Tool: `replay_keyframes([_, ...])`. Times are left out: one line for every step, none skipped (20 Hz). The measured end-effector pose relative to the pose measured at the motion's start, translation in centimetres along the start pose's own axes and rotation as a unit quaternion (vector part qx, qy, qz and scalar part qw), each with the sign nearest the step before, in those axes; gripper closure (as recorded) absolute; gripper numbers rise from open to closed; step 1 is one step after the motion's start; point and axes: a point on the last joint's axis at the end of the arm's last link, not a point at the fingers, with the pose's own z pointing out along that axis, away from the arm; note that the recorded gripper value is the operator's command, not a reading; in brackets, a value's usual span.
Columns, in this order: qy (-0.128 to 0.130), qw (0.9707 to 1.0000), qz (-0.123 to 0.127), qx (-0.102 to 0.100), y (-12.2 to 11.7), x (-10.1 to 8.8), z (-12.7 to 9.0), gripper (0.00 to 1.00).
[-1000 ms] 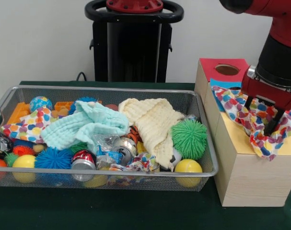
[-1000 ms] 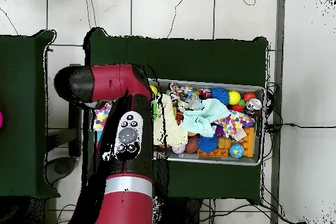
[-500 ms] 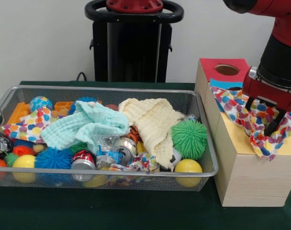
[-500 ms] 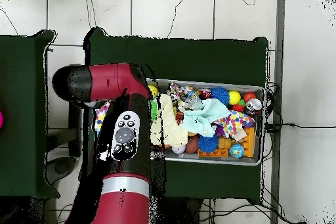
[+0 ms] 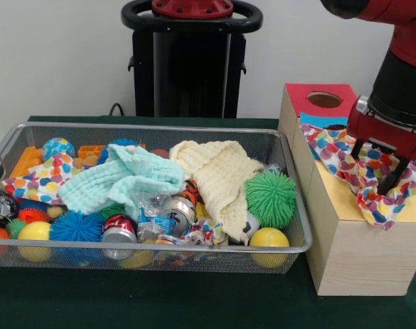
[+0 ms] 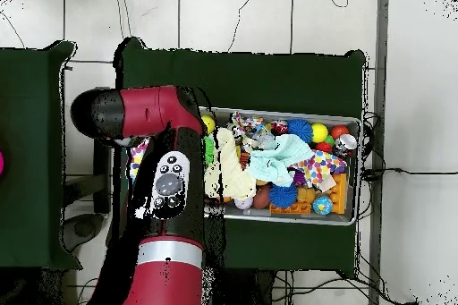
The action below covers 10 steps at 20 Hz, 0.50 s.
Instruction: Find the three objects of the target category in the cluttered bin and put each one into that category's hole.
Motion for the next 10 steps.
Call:
replay_keyframes([0.000,1.0000,0.000,0.000,0.0,0.0,0.0,0.00])
replay_keyframes([-0.003,1.0000,0.001,-0.001,0.0,-0.2,0.0,1.00])
replay_keyframes([-0.003,1.0000,0.001,-0.002,-0.1,-0.2,0.1,1.00])
replay_keyframes([-0.004,1.0000,0.001,-0.002,-0.1,-0.2,0.2,1.00])
replay_keyframes([-0.005,1.0000,0.001,-0.002,-0.1,-0.3,0.3,1.00])
replay_keyframes([-0.006,1.0000,0.002,-0.003,-0.1,-0.3,0.4,1.00])
replay_keyframes([-0.008,1.0000,0.002,-0.004,-0.1,-0.4,0.8,1.00])
replay_keyframes([-0.009,0.9999,0.002,-0.005,-0.1,-0.4,1.1,1.00])
replay_keyframes([-0.011,0.9999,0.002,-0.005,-0.1,-0.4,1.4,1.00])
replay_keyframes([-0.012,0.9999,0.001,-0.006,-0.1,-0.4,1.9,1.00])
